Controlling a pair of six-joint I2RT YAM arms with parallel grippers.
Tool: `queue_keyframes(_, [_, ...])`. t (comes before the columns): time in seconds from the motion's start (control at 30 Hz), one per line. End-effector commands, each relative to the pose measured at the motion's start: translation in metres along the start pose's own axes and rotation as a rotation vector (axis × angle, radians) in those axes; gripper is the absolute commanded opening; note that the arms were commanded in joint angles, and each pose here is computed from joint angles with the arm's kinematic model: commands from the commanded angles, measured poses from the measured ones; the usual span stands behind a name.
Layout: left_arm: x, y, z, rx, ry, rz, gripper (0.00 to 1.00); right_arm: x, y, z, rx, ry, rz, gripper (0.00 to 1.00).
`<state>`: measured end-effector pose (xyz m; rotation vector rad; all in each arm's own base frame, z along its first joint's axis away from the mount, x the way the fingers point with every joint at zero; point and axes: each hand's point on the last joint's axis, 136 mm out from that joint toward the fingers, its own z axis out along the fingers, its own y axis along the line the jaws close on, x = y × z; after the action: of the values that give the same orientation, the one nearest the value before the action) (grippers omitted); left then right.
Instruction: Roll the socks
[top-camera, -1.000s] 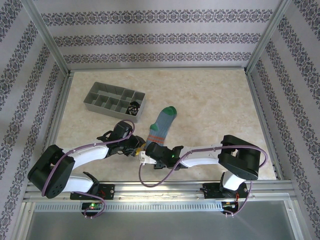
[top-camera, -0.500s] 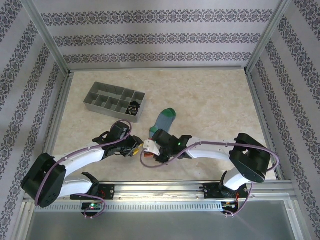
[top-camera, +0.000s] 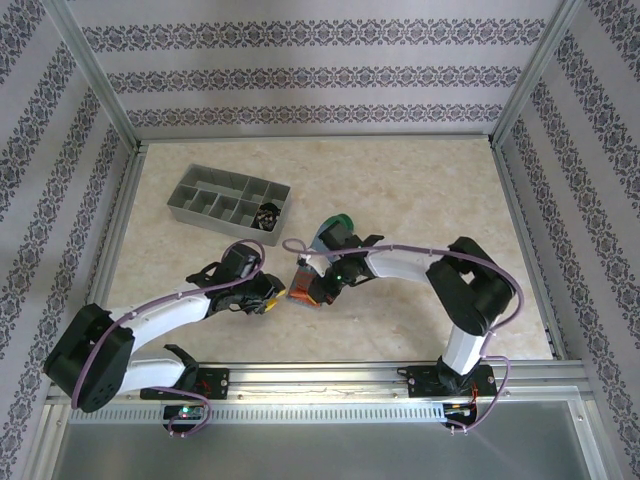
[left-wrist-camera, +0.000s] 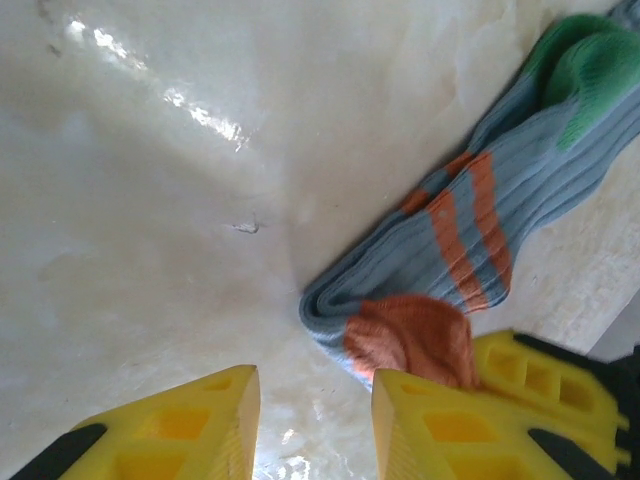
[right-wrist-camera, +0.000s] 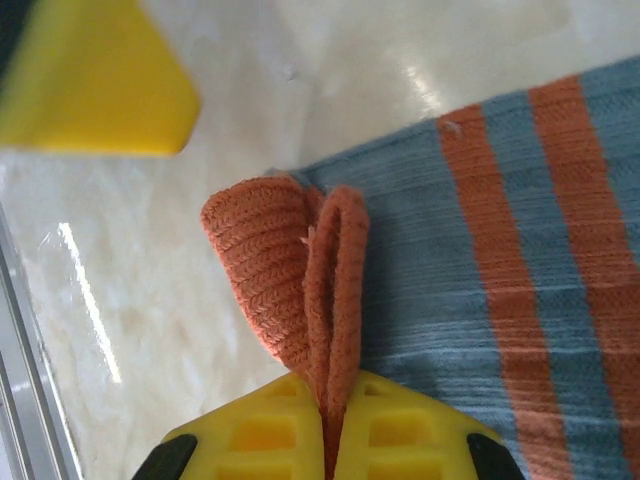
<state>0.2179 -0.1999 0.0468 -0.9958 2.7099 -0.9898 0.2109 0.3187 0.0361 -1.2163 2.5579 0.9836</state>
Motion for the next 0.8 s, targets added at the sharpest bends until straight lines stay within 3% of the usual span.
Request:
queue_keyframes(0.0, [0.006,-0.011,0.002,0.022,0.028,0.051,0.29,0.004,-0.004,0.004,-0.061,0.045,0.109,0.00])
queue_keyframes(0.13, [0.005,-0.013,0.007,0.036,0.030,0.043,0.28,0.005,-0.014,0.008,-0.054,0.059,0.143,0.00])
queue_keyframes(0.5, [0.003,-0.026,0.036,0.074,0.050,-0.003,0.38,0.010,-0.024,0.017,-0.048,0.099,0.210,0.00])
queue_keyframes(0.77, [-0.011,-0.059,0.045,0.184,0.003,-0.055,0.40,0.016,-0.026,0.022,-0.072,0.121,0.268,0.00])
